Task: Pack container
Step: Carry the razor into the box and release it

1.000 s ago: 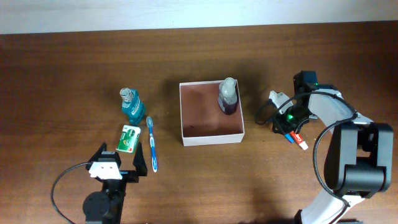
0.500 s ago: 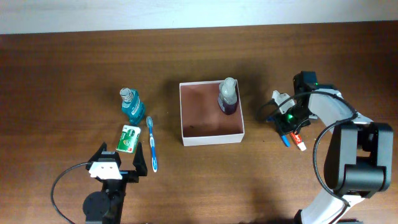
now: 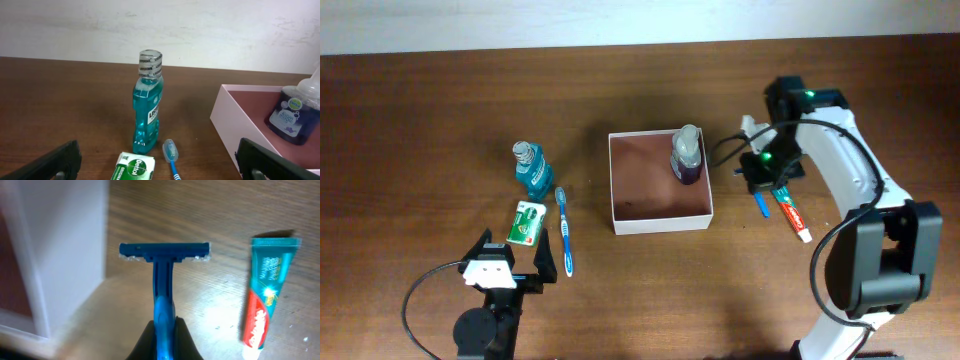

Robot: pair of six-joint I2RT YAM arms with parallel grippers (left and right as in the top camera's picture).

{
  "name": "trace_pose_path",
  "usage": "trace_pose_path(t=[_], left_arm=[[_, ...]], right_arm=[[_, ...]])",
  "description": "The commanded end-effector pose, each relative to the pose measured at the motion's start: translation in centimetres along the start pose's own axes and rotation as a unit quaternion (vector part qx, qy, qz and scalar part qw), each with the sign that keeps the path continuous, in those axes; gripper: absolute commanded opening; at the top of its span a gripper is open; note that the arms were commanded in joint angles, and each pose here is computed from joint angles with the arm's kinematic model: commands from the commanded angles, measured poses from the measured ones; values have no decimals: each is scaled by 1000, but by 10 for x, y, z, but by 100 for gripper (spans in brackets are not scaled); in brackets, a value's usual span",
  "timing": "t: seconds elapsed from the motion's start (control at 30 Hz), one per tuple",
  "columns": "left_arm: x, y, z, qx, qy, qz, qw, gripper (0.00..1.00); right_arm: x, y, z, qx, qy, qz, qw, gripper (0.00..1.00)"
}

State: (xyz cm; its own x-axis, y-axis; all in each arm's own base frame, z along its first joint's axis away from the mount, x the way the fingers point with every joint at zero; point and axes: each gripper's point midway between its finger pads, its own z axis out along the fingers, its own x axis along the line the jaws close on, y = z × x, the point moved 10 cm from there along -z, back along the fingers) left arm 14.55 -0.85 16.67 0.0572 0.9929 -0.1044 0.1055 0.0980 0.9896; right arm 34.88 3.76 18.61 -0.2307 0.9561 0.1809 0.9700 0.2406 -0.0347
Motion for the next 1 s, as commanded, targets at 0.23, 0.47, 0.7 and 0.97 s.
trace_pose_path(t=[0.23, 0.47, 0.7, 0.97], left_arm=[[0, -1, 0, -2, -3, -5, 1000, 99], [0, -1, 0, -2, -3, -5, 1000, 100], [0, -1, 0, -2, -3, -5, 1000, 99], [0, -1, 0, -2, -3, -5, 1000, 99]], right_arm=[[56, -2, -25, 30, 16, -47, 998, 4], [72, -6, -24, 44, 47, -60, 996, 4], [95, -5, -20, 40, 50, -93, 994, 4], [129, 6, -13, -4, 46, -152, 987, 4]])
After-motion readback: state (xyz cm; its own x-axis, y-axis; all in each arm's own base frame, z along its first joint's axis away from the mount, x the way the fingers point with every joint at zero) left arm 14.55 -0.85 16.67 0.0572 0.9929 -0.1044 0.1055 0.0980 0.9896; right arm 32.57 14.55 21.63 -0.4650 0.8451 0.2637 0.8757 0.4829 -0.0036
